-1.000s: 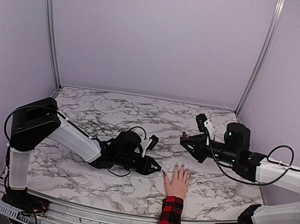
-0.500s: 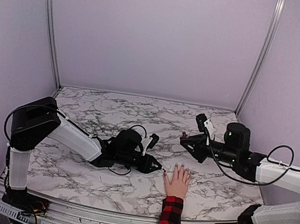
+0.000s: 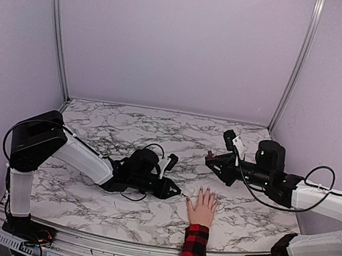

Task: Paint the nails
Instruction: Paint the nail with the hand.

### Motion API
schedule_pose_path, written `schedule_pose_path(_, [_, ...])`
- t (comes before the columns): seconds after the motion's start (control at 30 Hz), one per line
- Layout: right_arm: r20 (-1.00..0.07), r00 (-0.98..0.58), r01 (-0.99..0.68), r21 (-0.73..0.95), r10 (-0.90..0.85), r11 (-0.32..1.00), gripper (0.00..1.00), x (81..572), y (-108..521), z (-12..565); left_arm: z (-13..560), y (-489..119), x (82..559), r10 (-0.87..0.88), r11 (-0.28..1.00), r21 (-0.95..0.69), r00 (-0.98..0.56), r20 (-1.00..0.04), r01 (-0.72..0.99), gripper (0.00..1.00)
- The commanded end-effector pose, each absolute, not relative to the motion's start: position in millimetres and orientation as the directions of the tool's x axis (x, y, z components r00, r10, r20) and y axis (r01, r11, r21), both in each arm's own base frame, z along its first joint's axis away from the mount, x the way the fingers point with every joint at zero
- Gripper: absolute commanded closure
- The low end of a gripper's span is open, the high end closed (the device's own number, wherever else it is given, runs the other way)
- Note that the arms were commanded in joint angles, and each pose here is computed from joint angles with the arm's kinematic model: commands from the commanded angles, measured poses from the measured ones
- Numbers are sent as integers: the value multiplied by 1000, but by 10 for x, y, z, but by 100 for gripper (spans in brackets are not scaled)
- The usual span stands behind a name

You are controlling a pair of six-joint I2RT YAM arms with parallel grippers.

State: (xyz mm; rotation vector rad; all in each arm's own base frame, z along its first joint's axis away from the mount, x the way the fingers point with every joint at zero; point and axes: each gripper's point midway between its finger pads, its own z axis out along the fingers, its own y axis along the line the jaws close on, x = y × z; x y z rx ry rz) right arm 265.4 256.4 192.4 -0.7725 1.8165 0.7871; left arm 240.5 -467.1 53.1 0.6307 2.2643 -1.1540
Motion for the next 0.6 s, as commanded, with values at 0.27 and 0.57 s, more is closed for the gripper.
schedule_pose_path(0.27, [-950,-283,-797,156,-133,584,100,2687,2572,2060,732,-4686,2264,197,489,-561,-711,-675,668,100])
schedule_pose_path(0.57, [-949,-285,-795,155,-134,586,100,2691,2568,2051,668,-4765,2261,205,485,-571,-721,-662,662,100])
